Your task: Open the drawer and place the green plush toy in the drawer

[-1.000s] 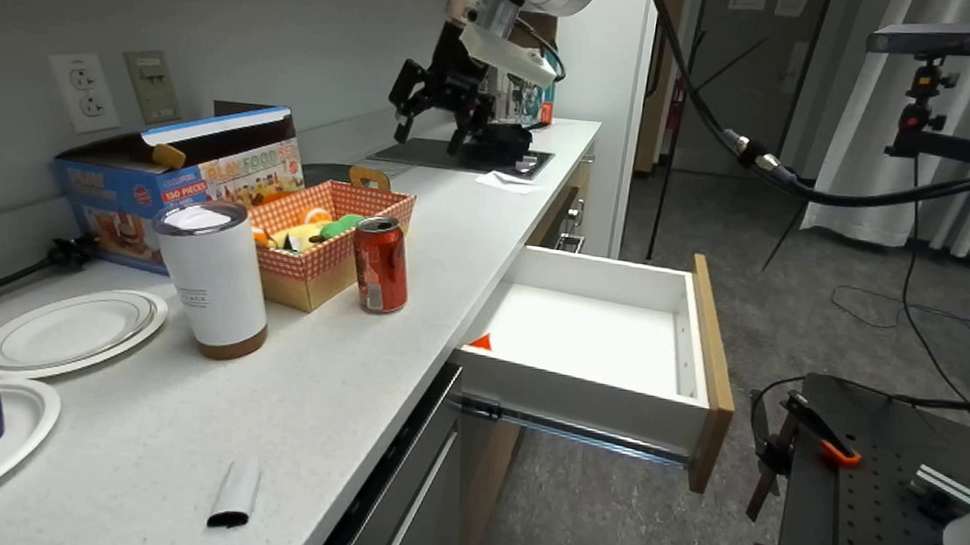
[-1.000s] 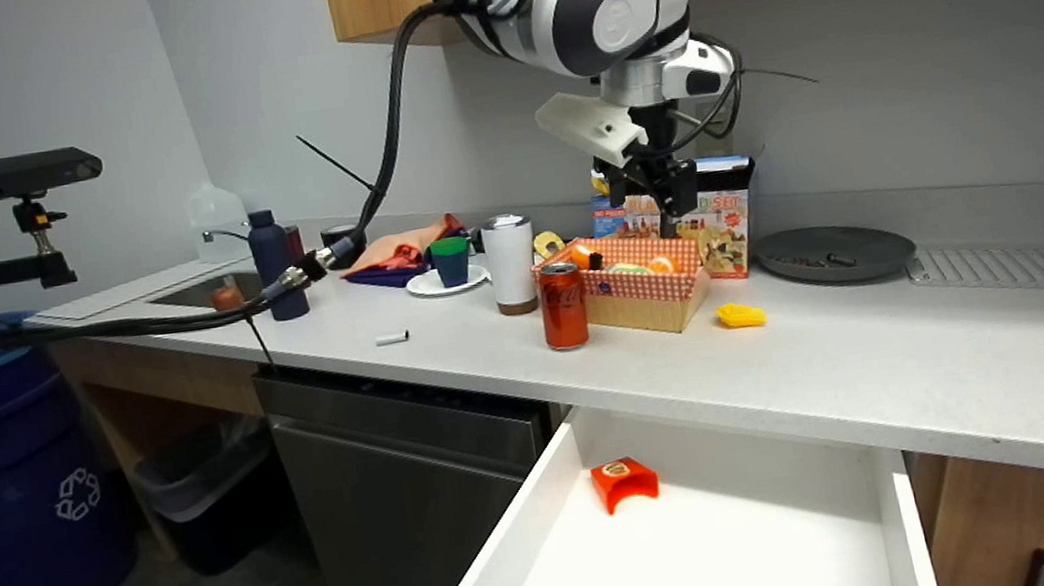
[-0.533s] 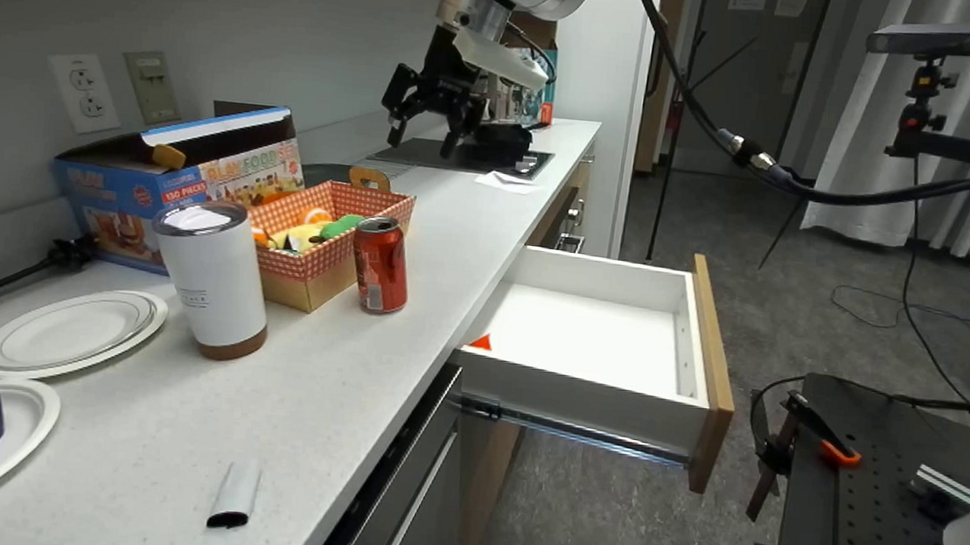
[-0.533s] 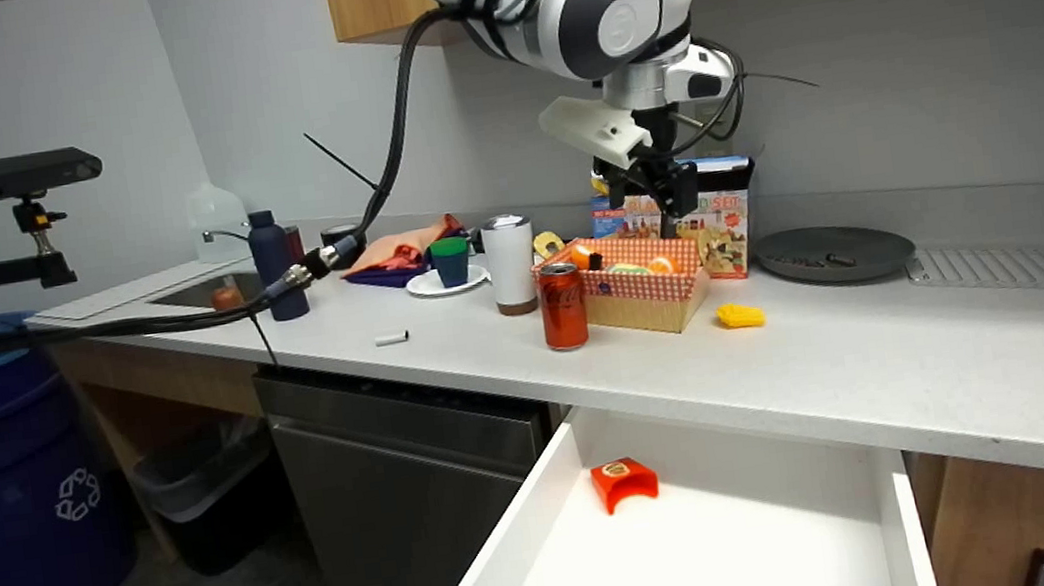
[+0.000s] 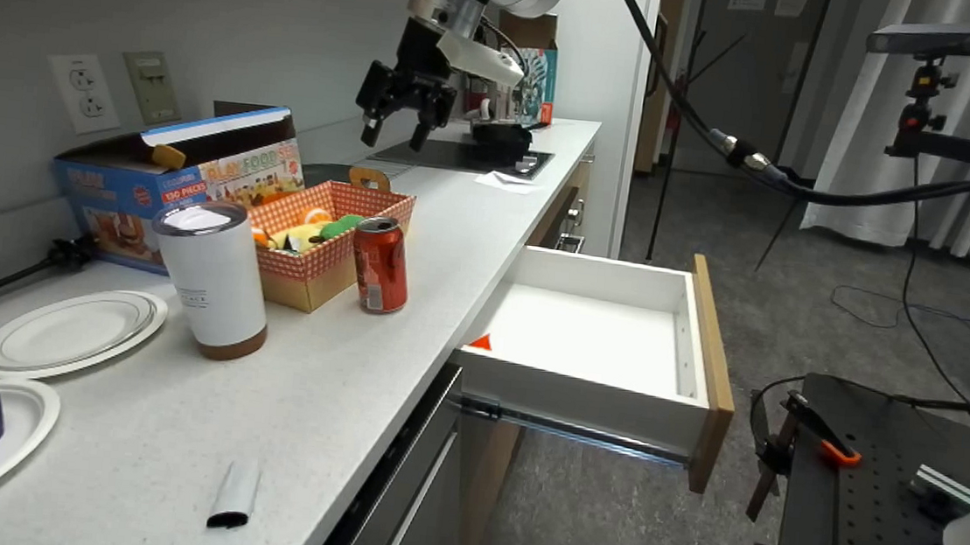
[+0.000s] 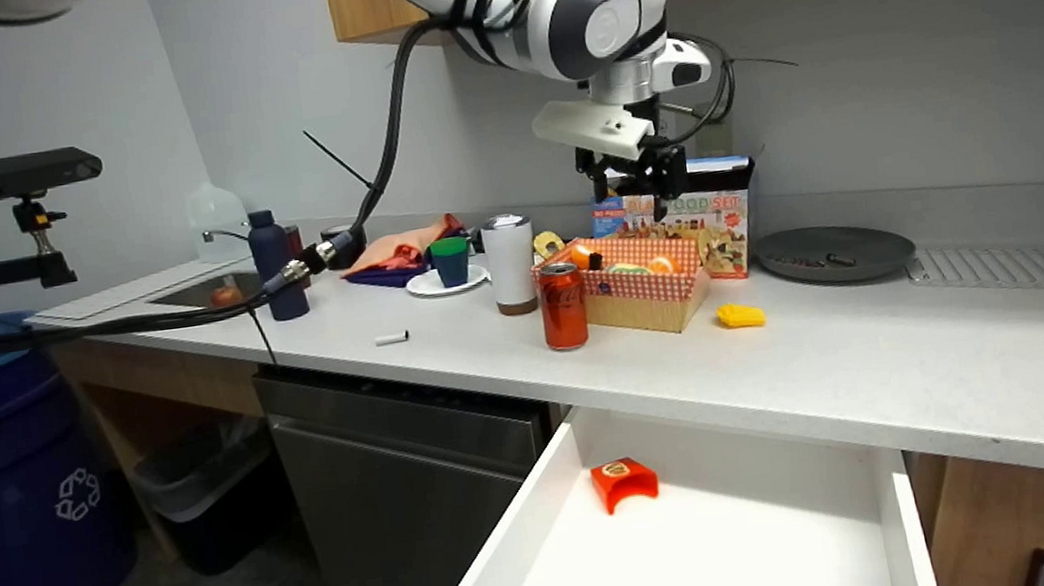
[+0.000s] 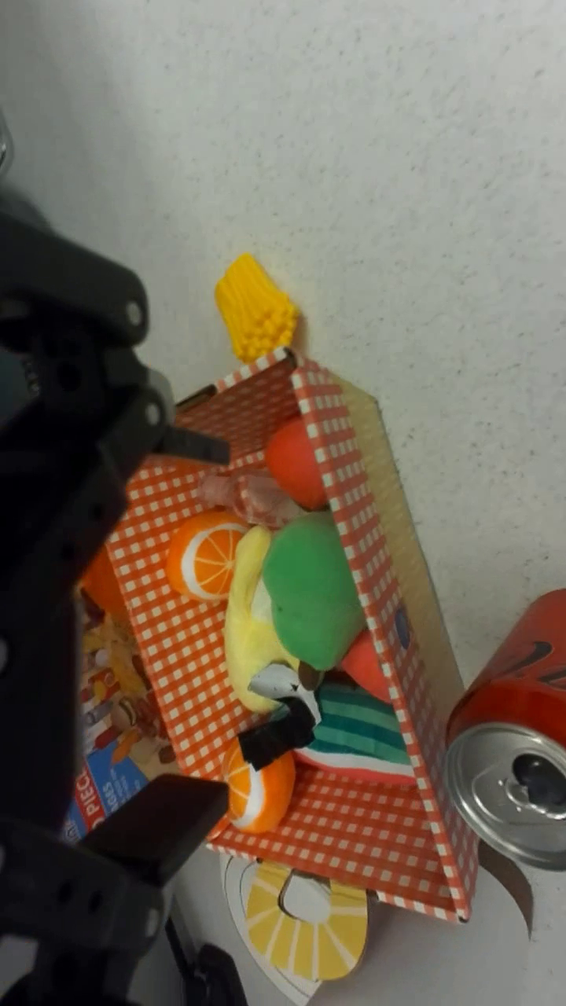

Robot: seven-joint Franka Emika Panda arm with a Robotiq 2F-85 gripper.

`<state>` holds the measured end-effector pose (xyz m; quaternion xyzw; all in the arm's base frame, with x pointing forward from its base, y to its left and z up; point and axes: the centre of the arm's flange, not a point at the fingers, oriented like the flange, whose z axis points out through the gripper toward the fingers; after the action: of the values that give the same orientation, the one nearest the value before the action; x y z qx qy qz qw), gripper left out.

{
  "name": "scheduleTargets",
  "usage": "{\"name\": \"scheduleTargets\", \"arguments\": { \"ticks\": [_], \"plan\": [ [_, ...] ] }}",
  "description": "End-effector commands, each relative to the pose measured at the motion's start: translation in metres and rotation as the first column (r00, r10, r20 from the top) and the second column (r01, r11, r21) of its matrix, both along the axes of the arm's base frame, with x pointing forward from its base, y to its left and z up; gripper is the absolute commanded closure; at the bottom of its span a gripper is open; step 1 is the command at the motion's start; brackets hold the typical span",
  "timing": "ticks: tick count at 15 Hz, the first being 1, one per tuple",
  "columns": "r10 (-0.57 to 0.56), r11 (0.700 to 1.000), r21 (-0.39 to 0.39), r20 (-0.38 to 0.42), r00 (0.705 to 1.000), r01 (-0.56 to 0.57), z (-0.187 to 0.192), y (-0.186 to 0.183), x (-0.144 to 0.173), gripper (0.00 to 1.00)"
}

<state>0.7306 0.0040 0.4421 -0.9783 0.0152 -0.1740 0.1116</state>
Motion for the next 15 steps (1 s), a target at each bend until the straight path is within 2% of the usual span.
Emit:
{"name": "scheduleTargets", "arguments": {
  "ticks": [1,5,10,15],
  "plan": [
    [0.139,0.99,-0.032,0.089,0.986,-0.136,-0.003,0.018,0.033,0.0],
    [0.222,0.975,-0.039,0.125,0.967,-0.219,-0.031,0.041,0.049,0.0],
    [0.28,0.96,-0.046,0.086,0.956,-0.277,-0.086,0.059,0.067,0.0],
    [0.305,0.945,-0.162,0.11,0.946,-0.285,-0.112,0.049,0.093,0.0]
  ]
}}
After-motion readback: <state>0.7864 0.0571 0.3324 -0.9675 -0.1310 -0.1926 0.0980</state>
